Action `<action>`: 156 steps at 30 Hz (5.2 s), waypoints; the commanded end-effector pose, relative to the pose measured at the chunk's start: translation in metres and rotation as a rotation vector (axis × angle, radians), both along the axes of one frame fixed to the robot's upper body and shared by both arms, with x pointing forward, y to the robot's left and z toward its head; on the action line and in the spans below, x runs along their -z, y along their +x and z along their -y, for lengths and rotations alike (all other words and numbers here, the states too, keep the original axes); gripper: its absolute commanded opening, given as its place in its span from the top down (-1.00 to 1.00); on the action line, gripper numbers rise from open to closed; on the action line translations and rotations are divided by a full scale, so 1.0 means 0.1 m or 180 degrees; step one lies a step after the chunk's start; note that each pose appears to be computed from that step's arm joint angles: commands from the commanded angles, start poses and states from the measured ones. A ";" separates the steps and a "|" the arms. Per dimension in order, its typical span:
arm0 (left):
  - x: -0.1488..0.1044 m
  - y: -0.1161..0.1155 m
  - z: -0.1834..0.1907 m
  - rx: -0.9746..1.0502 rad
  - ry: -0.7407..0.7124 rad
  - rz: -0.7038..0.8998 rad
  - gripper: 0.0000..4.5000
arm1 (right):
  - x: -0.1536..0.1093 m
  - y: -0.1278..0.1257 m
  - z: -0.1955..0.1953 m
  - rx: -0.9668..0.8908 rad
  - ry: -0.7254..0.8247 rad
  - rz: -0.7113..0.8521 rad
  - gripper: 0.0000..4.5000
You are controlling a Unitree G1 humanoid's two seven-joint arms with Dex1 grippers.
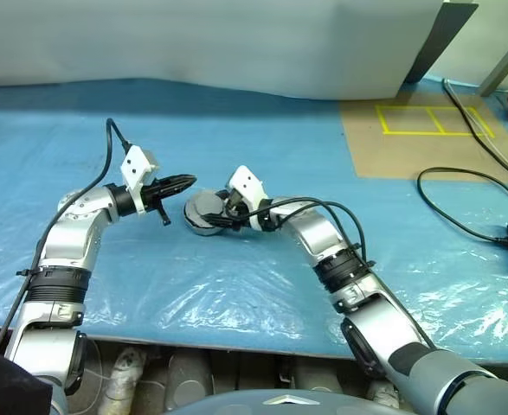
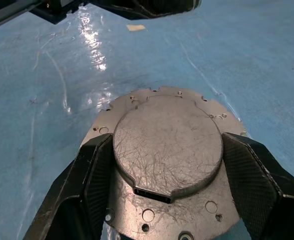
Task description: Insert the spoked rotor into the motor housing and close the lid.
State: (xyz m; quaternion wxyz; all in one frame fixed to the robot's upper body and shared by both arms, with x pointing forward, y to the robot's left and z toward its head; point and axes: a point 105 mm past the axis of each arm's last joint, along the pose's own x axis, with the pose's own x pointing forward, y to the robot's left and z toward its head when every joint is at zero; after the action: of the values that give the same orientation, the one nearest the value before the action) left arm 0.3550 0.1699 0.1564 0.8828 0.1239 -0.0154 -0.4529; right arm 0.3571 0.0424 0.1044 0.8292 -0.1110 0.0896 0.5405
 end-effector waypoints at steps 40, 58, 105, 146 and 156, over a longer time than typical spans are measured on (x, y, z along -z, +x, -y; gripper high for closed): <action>0.11 0.08 0.00 -0.0111 0.0365 0.0041 1.00 | 0.38 0.13 -0.07 0.0266 -0.0689 -0.0070 -0.32; 0.37 0.18 -0.17 -0.0373 0.0451 -0.0179 1.00 | 0.33 0.13 0.10 0.0304 -0.0540 -0.0240 -0.32; 0.51 0.14 0.03 -0.0083 0.0569 -0.0261 1.00 | 0.02 -0.18 0.70 0.0513 0.1238 -0.2209 -0.98; 0.52 0.14 -0.04 -0.0159 0.0572 -0.0263 1.00 | 0.04 0.02 0.09 0.0544 0.1508 -0.2814 0.22; 0.32 0.08 0.01 0.0013 0.0229 -0.0292 1.00 | 0.02 -0.03 0.08 0.0434 0.1520 -0.2852 0.47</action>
State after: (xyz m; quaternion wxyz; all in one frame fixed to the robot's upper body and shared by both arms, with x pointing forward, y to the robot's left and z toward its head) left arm 0.3683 0.1714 0.1213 0.8818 0.1467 0.0429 -0.4461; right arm 0.3567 0.0269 0.0853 0.7543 0.3265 0.3431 0.4546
